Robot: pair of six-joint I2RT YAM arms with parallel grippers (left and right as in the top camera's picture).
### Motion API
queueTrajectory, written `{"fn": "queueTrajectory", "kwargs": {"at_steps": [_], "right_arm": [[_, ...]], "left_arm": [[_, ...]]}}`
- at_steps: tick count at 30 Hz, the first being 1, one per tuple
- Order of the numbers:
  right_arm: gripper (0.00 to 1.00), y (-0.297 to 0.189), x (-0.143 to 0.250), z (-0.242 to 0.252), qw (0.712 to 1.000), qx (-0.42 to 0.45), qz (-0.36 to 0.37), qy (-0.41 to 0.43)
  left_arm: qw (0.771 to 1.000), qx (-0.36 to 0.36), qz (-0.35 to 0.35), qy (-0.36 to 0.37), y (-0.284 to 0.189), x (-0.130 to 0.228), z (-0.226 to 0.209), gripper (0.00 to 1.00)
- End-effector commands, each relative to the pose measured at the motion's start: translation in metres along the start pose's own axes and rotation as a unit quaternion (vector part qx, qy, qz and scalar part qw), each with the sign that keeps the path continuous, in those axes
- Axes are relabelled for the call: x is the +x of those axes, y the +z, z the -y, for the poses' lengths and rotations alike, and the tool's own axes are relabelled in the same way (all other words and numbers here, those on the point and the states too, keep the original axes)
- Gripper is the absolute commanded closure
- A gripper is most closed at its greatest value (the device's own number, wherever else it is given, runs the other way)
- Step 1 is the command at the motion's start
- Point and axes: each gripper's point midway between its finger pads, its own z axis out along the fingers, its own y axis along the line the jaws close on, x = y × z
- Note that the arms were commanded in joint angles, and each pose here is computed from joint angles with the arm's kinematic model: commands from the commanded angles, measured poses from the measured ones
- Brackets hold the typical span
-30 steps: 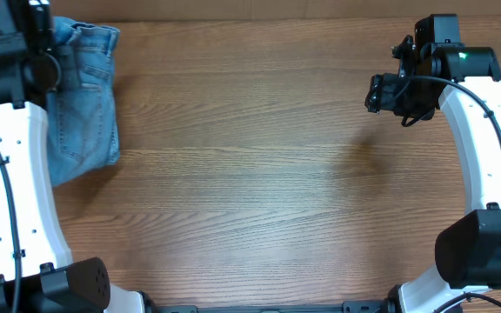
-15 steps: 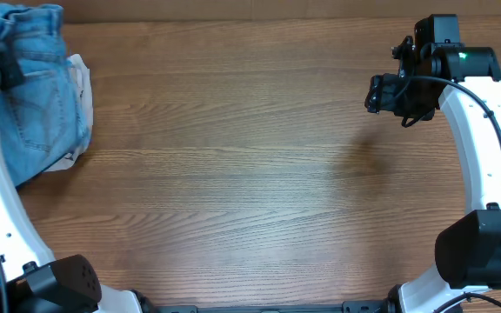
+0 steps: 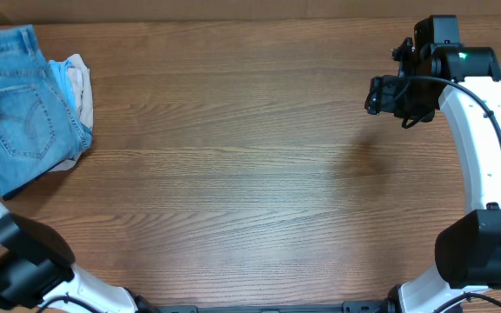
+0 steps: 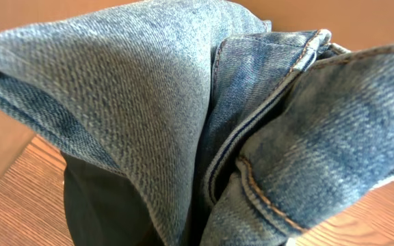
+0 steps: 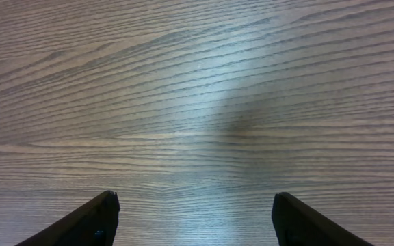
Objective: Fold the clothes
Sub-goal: 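Release the jeans on the pile and pull the left gripper back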
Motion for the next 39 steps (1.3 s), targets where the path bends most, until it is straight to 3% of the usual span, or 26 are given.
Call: {"fn": "queueTrajectory", "kwargs": {"at_steps": [1,11,12,13,14,18,20,24,32,35,39], "right_arm": [[0.25,-0.005,-0.003,0.0,1.0,0.002,0.009,0.0],[0.25,-0.005,-0.002,0.0,1.0,0.002,0.005,0.0],[0.25,-0.005,-0.001,0.0,1.0,0.002,0.005,0.001],[0.25,-0.005,-0.002,0.0,1.0,0.002,0.005,0.0],[0.25,-0.005,-0.002,0.0,1.0,0.002,0.006,0.0],[0.25,-0.005,-0.003,0.0,1.0,0.002,0.009,0.0],[0.25,-0.005,-0.005,0.0,1.0,0.002,0.013,-0.001],[0.23,-0.005,-0.01,-0.001,1.0,0.001,0.022,-0.002],[0.12,-0.006,-0.023,-0.002,0.999,-0.003,0.048,-0.005],[0.0,-0.007,-0.029,-0.004,0.998,-0.006,0.061,-0.007],[0.0,-0.01,-0.048,-0.017,0.994,-0.042,0.099,-0.016]], "left_arm": [[1.0,0.003,0.021,-0.016,0.008,-0.014,-0.016,0.96],[0.999,-0.013,-0.011,-0.04,0.051,0.006,-0.045,0.96],[0.999,-0.018,-0.012,-0.042,0.052,0.007,-0.048,0.88],[0.998,-0.031,-0.015,-0.047,0.054,0.008,-0.054,0.48],[0.996,-0.058,-0.015,-0.065,0.053,0.01,-0.065,0.0],[0.949,-0.214,-0.008,-0.23,0.018,0.021,-0.13,0.0],[0.94,-0.208,0.001,-0.27,-0.001,0.015,-0.139,0.0],[0.948,-0.144,0.041,-0.282,-0.041,-0.023,-0.125,0.0],[0.979,0.01,0.128,-0.158,-0.131,-0.091,-0.009,0.0],[0.987,0.053,0.134,-0.069,-0.149,-0.093,0.053,0.0],[0.988,0.115,0.095,0.035,-0.148,-0.068,0.14,0.0]]}}
